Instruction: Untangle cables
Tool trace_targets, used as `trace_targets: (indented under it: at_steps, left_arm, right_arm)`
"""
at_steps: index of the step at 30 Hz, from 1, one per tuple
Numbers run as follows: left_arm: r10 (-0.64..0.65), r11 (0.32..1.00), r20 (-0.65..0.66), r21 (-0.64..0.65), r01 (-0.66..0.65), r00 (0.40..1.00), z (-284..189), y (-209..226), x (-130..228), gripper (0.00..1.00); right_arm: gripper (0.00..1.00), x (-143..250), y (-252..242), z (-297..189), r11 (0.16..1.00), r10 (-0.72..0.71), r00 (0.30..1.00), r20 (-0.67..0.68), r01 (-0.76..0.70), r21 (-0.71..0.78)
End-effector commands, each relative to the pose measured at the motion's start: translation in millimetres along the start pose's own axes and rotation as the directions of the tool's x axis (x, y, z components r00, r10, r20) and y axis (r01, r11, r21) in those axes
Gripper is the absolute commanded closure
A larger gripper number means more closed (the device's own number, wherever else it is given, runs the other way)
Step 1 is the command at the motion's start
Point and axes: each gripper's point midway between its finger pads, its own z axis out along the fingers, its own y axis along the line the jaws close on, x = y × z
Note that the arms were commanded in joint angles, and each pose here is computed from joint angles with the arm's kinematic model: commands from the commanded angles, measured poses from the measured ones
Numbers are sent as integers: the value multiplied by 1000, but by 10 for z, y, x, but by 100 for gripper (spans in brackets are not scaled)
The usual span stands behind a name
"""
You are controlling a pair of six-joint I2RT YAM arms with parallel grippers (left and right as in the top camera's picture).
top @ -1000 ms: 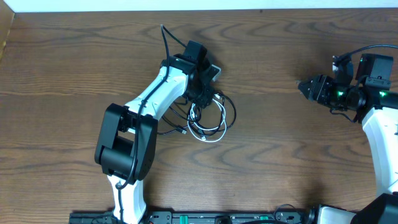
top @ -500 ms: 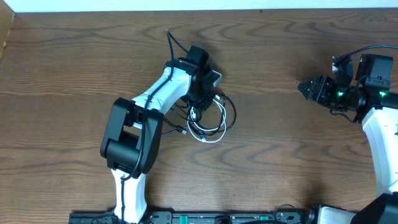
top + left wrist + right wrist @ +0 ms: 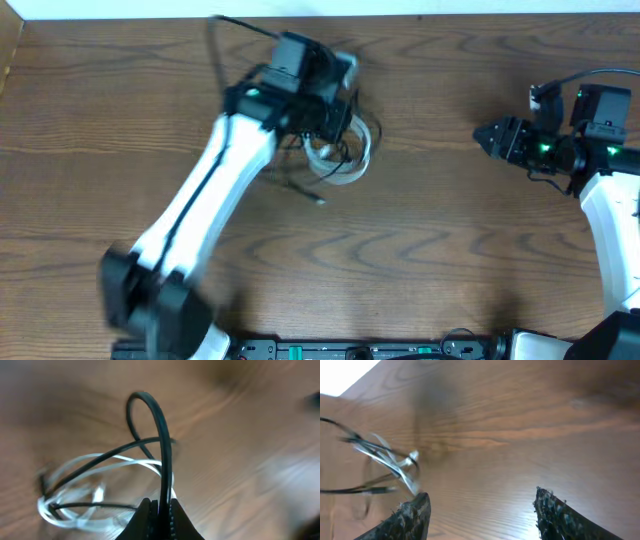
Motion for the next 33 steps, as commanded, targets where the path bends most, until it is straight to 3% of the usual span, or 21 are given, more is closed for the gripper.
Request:
trace_targets:
  at_steps: [1,8,17,26,33]
  left_arm:
    - [-59,997,97,60,54,994,-429,-280,-178,93]
    - [-37,997,240,77,19,970,-889,-472,-387,93]
    - [-76,993,346,112,39,935,-1208,-611,-553,93]
    - [-79,992,360,116,39,930,-1294,-646,-551,92]
    - [-105,990,347,124,66,932,-1284,-642,-526,92]
  right_arm:
    - [37,49,431,46,982,-98,995,-14,94,-163]
    - [36,173,991,173,925,-242,970,-6,229,-304]
    - [32,436,1275,396,870,-389,921,-34,355,-342]
    - [30,757,1589,558,721,-578,816,-12,504,-475]
    - [30,717,1770,761,645,-634,769,77,581,-497]
